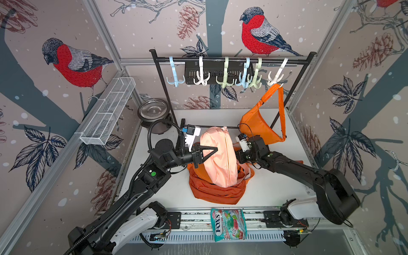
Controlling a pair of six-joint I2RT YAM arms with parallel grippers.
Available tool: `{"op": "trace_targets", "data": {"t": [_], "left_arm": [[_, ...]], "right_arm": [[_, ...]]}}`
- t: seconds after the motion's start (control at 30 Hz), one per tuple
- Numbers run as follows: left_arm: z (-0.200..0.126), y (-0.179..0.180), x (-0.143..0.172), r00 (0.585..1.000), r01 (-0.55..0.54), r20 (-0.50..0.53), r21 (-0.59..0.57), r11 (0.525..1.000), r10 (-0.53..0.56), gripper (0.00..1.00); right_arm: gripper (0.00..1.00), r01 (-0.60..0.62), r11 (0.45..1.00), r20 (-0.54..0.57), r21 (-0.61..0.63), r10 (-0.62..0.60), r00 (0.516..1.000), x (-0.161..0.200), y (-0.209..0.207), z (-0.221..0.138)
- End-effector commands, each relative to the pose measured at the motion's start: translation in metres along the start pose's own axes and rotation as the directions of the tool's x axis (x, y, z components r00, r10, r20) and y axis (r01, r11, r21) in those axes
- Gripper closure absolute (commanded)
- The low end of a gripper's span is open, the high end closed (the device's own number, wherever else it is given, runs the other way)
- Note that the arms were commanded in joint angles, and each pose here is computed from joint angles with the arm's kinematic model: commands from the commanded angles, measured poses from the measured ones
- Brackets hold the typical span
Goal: Hang the bag on a hook
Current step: Pick up the bag from the bag.
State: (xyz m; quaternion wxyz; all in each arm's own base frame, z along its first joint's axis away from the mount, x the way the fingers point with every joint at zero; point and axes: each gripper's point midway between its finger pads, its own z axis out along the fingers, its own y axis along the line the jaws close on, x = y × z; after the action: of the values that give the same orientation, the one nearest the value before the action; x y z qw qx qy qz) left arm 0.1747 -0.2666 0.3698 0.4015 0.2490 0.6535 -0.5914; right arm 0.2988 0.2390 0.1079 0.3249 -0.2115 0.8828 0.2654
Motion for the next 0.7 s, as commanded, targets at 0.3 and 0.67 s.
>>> {"op": "trace_targets", "data": {"t": [0.3,0.67], "left_arm": [[-0.004,-0.018,-0.011,0.998,-0.043,0.042,0.072,0.996,0.040,1.00],[-0.009,-0.016,-0.003,0.998,-0.047,0.035,0.057,0.997,0.045,1.00]], "right_arm": [[0.32,0.026,0.999,-0.029,-0.028,-0.027,0.999,0.010,-0.002,0.015],[0.96,0.046,0.996,0.053,0.082,-0.050,0.997,-0.018,-0.003,-0.015]]}}
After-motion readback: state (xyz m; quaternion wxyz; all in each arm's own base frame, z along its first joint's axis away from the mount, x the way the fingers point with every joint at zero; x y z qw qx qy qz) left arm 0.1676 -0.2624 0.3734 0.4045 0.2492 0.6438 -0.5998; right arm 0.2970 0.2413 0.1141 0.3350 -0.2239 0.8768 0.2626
